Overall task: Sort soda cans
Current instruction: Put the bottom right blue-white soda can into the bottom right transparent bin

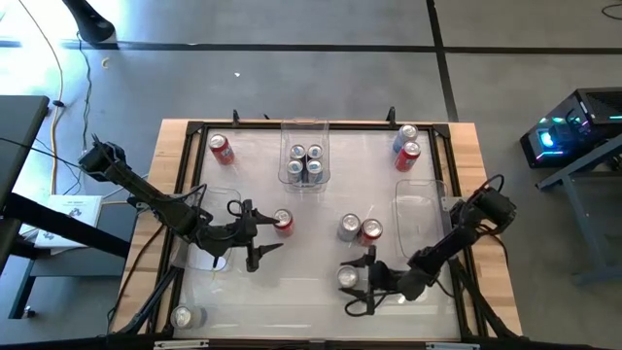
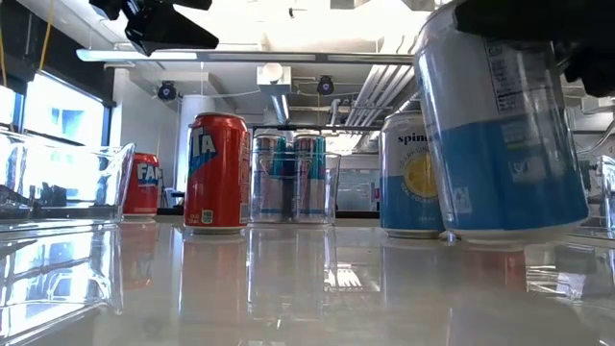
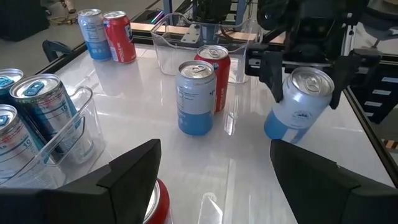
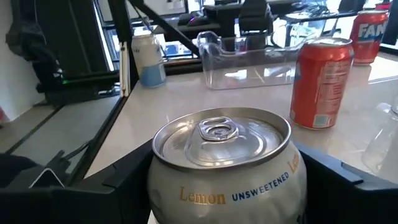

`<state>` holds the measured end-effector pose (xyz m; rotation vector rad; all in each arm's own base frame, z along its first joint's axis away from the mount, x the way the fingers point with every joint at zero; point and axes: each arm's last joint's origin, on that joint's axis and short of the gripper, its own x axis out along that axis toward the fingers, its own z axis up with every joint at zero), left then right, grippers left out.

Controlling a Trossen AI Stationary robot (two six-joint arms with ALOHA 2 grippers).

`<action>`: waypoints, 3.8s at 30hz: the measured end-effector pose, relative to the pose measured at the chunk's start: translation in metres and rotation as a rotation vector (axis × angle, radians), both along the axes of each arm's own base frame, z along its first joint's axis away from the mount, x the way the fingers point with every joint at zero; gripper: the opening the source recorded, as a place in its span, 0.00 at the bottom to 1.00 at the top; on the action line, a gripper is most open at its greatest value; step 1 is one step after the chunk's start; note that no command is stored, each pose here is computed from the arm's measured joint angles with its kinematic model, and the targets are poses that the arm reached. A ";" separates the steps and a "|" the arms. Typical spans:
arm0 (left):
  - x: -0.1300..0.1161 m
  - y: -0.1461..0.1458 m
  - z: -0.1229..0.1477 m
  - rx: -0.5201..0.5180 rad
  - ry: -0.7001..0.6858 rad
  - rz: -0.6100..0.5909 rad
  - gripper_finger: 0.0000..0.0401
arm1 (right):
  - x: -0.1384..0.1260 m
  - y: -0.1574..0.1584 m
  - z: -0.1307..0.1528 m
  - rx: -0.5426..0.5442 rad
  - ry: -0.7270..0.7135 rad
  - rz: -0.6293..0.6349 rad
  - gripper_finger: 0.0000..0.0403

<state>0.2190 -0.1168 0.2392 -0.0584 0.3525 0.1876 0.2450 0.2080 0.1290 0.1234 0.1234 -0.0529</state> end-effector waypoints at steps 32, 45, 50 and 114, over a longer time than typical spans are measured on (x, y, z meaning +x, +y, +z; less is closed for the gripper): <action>0.000 0.000 0.000 -0.015 -0.003 0.005 0.74 | 0.005 -0.004 -0.008 0.137 0.106 0.123 0.84; 0.000 0.000 0.000 -0.023 -0.004 0.007 0.74 | -0.001 -0.007 0.027 -0.043 0.077 0.161 0.84; 0.000 0.000 0.000 -0.024 -0.004 0.008 0.74 | 0.003 -0.003 0.055 -0.153 0.229 0.157 0.84; 0.000 0.000 0.000 -0.022 -0.003 0.008 0.74 | 0.016 -0.007 0.076 -0.059 0.794 0.257 0.82</action>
